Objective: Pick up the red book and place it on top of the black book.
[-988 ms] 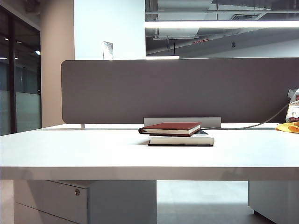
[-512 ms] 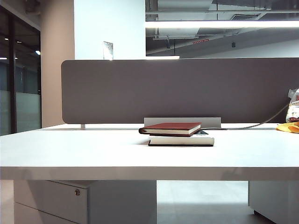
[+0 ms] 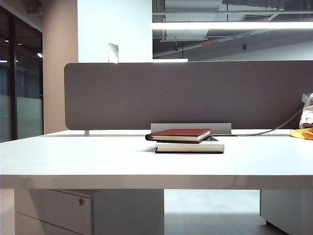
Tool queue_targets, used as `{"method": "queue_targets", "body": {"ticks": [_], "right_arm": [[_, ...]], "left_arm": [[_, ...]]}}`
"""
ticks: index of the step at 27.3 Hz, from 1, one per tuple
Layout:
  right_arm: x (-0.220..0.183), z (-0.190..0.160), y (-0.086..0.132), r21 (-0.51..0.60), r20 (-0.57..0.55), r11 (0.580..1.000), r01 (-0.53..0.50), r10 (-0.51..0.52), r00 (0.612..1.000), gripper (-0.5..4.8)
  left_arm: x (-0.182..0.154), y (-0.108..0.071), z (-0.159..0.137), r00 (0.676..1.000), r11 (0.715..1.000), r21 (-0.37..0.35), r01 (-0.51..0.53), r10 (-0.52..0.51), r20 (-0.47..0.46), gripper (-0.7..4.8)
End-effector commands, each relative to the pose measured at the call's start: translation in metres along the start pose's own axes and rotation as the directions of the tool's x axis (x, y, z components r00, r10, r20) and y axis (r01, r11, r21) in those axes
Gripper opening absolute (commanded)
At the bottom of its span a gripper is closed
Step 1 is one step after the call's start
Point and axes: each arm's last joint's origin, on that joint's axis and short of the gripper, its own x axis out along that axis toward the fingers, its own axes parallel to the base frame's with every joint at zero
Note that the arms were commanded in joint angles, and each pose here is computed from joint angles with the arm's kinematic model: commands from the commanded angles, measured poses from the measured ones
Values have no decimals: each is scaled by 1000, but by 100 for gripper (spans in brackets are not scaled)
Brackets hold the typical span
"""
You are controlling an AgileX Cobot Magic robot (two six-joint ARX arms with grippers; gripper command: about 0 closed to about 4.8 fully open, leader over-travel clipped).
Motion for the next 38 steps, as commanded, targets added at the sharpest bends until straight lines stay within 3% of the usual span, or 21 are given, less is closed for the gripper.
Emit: {"method": "queue_targets", "body": {"ticks": [1, 5, 13, 21, 38], "right_arm": [[0, 3, 4, -132, 30, 991, -33, 37, 999, -5], [2, -1, 6, -208, 12, 976, -64, 69, 998, -5], [2, -3, 4, -180, 5, 983, -43, 45, 999, -5], [2, -4, 2, -126, -2, 991, 41, -42, 999, -5], [2, -2, 1, -49, 19, 996, 74, -74, 997, -5]], "left_arm": [[0, 0, -2, 1000, 1000, 3, 2, -2, -6, -5], [0, 0, -2, 1000, 1000, 3, 2, -2, -6, -5], [0, 0, -2, 1000, 1000, 3, 2, -2, -6, -5], [0, 0, -2, 1000, 1000, 3, 2, -2, -6, -5], [0, 0, -2, 1000, 1000, 3, 2, -2, -6, -5]]}}
